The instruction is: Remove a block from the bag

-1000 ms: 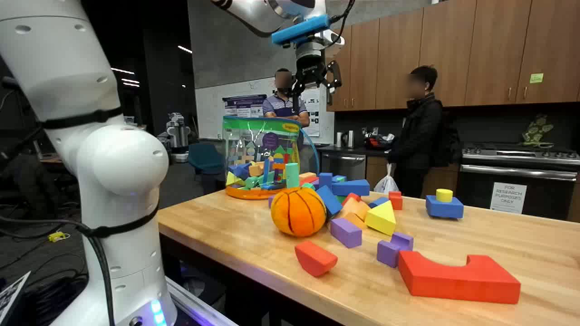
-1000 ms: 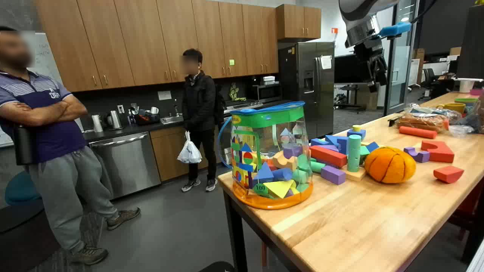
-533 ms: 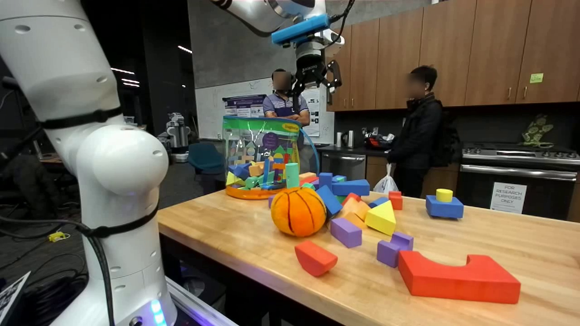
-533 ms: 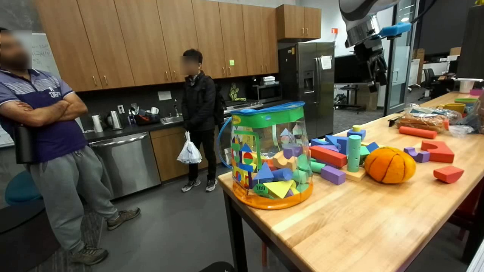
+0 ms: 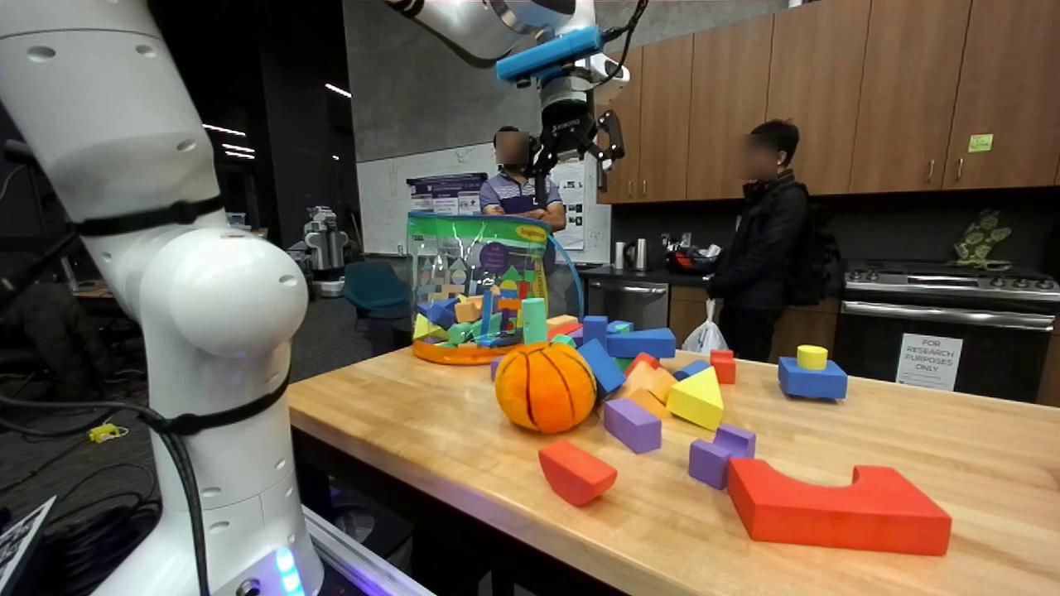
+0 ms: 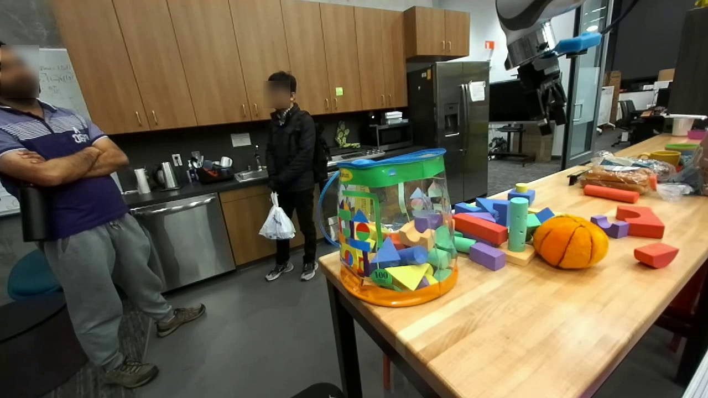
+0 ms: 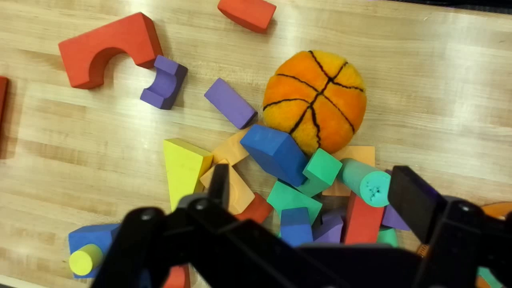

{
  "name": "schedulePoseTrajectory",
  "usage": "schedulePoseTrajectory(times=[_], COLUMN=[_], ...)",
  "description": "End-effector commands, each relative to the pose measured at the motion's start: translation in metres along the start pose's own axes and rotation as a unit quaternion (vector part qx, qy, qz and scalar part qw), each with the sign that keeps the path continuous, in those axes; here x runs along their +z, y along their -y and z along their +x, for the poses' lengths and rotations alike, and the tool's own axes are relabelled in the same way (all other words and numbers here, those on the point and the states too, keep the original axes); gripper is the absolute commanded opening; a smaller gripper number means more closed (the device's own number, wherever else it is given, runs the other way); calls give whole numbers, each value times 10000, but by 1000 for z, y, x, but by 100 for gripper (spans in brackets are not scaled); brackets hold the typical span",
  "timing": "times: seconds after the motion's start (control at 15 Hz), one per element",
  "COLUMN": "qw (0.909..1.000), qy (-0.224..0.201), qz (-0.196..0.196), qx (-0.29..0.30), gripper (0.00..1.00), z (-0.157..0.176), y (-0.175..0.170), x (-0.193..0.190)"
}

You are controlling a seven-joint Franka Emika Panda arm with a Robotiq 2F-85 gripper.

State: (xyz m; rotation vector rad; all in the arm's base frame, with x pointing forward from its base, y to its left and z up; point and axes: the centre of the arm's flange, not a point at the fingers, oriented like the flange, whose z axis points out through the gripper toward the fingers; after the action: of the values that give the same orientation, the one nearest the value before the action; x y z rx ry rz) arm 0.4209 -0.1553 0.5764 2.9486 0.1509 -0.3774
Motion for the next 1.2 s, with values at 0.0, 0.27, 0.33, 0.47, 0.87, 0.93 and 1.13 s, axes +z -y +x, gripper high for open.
schedulePoseTrajectory(times=[0.0,0.27,0.33,0.47,0.87,0.93,1.13], qw=[10000,9995,9991,9973,9818,9782,9665], qy=[15,-47,-95,-283,-965,-1053,-1391], qz=[-41,-313,-408,-671,-1627,-1775,-2132], qx=[8,-14,-18,17,-171,-224,-342], gripper=[100,100,100,100,100,100,100], z=[0,8,10,15,38,42,59], y=[0,8,11,21,83,95,133], x=[0,-19,-26,-47,-120,-129,-152])
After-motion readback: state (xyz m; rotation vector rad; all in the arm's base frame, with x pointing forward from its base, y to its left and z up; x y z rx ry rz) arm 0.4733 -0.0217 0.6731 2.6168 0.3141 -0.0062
